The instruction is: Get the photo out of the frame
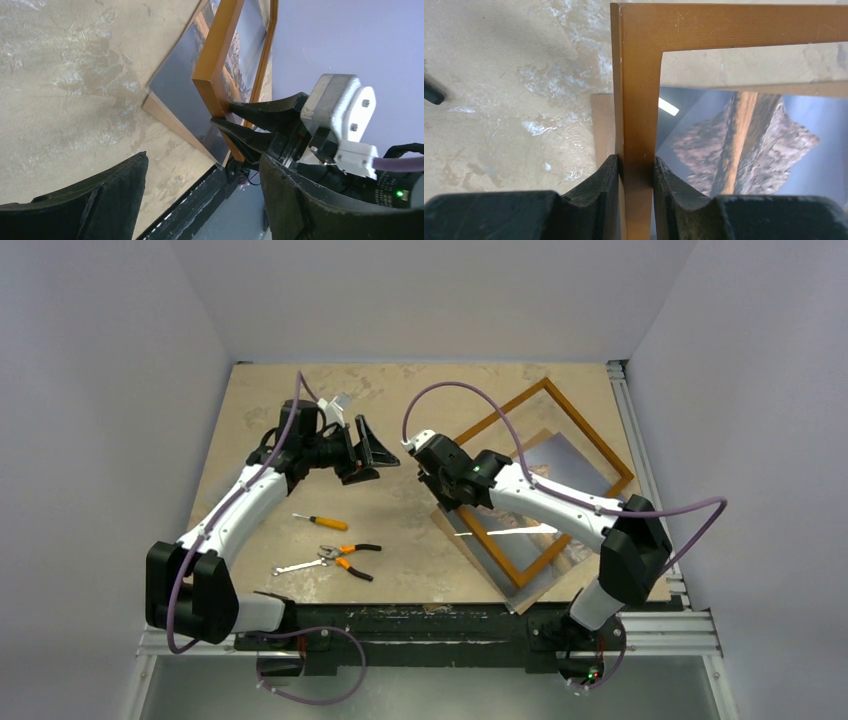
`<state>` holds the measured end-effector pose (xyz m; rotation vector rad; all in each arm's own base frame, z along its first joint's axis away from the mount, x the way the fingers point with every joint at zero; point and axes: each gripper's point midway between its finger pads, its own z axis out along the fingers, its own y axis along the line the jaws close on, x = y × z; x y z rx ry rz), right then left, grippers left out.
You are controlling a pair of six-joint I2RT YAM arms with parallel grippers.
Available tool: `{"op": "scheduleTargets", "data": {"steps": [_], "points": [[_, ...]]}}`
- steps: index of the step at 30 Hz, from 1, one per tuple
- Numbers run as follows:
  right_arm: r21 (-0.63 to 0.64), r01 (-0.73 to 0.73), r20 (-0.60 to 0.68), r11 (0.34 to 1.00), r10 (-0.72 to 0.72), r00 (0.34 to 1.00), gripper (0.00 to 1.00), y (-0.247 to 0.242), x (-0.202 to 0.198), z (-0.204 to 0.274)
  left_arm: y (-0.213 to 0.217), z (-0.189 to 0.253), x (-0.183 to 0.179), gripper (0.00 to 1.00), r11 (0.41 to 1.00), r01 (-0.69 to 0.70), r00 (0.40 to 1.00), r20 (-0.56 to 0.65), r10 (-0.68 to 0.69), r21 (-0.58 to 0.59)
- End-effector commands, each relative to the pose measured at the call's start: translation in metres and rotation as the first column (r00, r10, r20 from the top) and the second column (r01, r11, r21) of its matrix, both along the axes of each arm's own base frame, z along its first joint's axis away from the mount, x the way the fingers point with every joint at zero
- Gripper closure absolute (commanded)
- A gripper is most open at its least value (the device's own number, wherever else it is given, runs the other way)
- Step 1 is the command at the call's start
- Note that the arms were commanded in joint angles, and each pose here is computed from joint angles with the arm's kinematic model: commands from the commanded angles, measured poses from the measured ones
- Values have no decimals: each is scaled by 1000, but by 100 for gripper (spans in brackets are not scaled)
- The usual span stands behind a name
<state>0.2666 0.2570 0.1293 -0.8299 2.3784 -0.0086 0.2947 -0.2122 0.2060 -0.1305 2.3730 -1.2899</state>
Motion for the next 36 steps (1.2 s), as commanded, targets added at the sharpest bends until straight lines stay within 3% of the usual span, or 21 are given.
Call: {"op": "scheduleTargets", "data": {"steps": [1,5,9,11,14,20,25,32,36], "points": [[-116,-130,49,985,137,989,100,1,20,22,1,-5,1,21,998,-40,999,-36,38,-44],[-152,-205,13,967,210,978,100,18,34,17,23,-21,4,23,974,-201,968,-175,180,-107],[-167,-267,-5,949,270,963,100,42,50,11,50,-31,4,22,954,-294,933,-231,275,-53],[-162,-287,-17,944,289,957,100,53,55,10,52,-34,3,18,960,-278,935,-240,260,-43],[-140,-299,-12,944,301,954,100,64,60,12,41,-33,6,14,963,-235,950,-241,199,-133],[-53,-325,10,944,326,945,100,79,57,15,26,-46,20,11,930,-283,930,-305,206,-235],[38,-321,25,946,321,947,100,84,47,21,20,-52,38,19,876,-368,909,-317,269,-313],[132,-331,65,934,325,943,100,89,38,30,-19,-51,45,23,872,-314,930,-309,201,-376],[138,-331,75,934,323,943,100,89,38,33,-43,-48,52,36,858,-285,942,-289,169,-427]]}}
